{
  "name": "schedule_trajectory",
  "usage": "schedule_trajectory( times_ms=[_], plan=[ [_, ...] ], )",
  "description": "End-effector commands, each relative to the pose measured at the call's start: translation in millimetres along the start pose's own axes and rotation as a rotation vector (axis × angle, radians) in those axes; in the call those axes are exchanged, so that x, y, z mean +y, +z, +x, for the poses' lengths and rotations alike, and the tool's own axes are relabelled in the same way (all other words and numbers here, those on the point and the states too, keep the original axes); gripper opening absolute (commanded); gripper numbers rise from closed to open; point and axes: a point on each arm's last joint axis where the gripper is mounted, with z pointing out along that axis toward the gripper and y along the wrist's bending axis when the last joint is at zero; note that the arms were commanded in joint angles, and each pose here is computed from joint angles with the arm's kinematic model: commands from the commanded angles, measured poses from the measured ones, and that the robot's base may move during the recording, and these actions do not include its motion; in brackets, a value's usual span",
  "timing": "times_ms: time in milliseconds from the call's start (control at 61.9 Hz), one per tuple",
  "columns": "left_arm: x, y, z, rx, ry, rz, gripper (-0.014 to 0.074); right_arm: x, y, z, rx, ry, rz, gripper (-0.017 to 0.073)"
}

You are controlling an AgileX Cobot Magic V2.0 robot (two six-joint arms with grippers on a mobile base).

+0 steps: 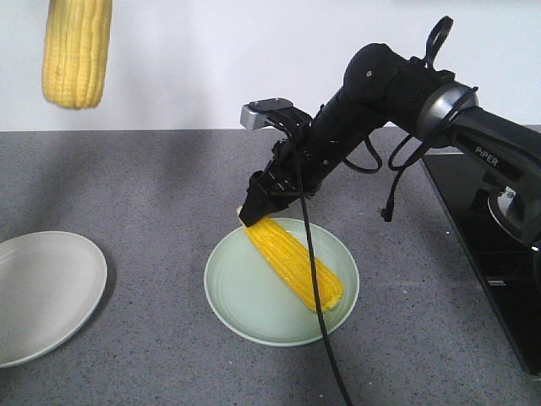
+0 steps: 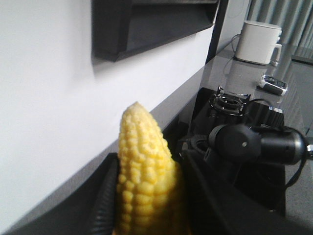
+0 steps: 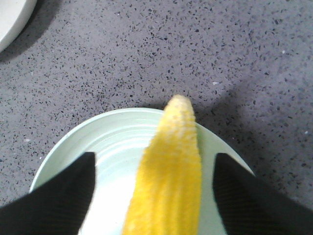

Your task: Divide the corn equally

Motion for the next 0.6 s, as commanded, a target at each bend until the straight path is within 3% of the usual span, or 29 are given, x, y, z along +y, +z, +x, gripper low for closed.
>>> schedule_trajectory(
  times_ms=[0, 258, 581],
  plan=[
    [-17.7, -10.0, 5.4, 0.059, -0.028, 0.071, -0.0006, 19.4, -32.2, -6.4, -0.052, -0.019, -0.011, 0.0583],
    [17.6, -21.5, 70.8, 0.118, -0.293, 0.017, -0.0008, 29.1, -53.1, -11.2, -0.127, -0.038, 0.032, 0.0551],
    [26.9, -78.5, 137.9, 0.099, -0.567, -0.137, -0.0008, 45.1, -82.2, -13.6, -0.208, -0.072, 0.069, 0.0522]
  ],
)
